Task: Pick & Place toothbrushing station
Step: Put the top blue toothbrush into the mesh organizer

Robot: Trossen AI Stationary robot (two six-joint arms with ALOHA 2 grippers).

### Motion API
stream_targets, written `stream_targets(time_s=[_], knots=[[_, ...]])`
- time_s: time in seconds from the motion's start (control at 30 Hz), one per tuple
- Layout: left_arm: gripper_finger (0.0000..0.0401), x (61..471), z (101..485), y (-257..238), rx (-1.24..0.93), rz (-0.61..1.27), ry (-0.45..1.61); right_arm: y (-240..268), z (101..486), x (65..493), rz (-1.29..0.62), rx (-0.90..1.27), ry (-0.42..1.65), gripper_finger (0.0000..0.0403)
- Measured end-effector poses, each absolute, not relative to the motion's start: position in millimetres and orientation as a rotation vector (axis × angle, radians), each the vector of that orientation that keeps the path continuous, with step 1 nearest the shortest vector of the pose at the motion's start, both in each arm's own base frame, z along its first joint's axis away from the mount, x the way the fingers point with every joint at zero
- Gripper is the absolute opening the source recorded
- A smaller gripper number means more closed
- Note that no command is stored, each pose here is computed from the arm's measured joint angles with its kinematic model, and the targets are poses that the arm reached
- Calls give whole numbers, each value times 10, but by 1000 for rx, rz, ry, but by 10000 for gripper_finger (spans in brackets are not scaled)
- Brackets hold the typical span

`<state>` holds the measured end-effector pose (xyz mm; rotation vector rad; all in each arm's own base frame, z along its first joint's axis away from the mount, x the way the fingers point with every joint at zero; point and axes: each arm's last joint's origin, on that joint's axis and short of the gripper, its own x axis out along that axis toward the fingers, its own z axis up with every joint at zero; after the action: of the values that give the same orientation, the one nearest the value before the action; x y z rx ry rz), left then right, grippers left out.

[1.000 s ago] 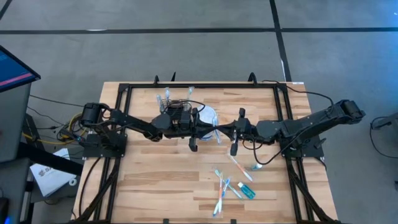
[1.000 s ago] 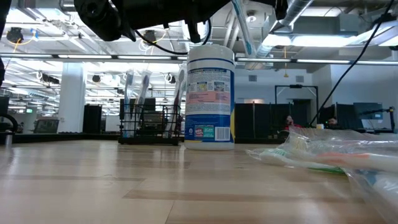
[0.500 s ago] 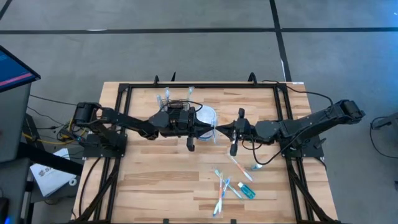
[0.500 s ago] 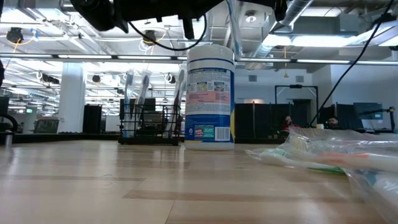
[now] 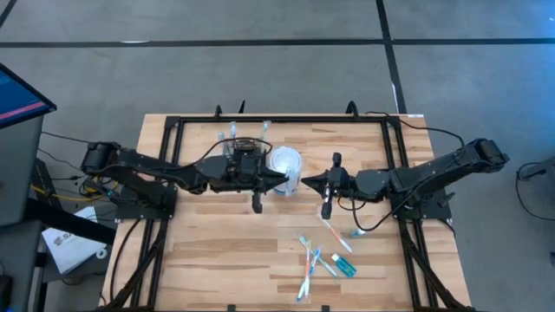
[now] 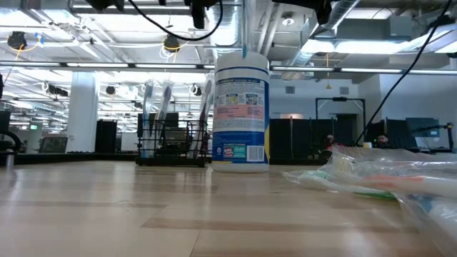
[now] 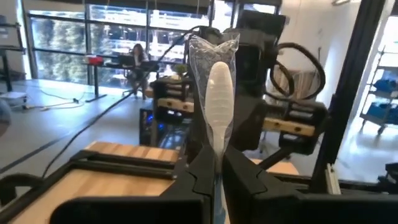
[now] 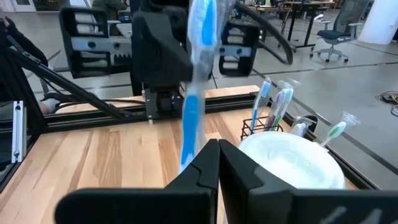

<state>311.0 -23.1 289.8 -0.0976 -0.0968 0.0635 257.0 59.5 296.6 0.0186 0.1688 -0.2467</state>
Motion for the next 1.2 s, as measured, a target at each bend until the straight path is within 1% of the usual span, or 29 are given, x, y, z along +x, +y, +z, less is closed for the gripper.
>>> stream_targets(time_s=[0.1,0.37,0.5,0.67,0.83,0.97,1.2], knots=[[5,3048,2954,-252,-94,87,-88,595,2964,2570,-246,18,170,0],[5,2941,2983,-252,-58,161,-14,594,2941,2565,-247,9,194,0],[5,2851,2982,-229,-57,207,-10,608,2935,2560,-243,12,200,0],[5,2612,2885,-185,-63,266,-9,607,2928,2558,-243,10,207,0],[5,2349,2817,-133,-92,349,-63,607,2931,2559,-243,11,204,0],[5,2236,2717,-85,-78,462,-57,607,2931,2559,-243,12,203,0],[5,2213,2590,25,-85,516,-104,606,2934,2560,-243,9,200,0]])
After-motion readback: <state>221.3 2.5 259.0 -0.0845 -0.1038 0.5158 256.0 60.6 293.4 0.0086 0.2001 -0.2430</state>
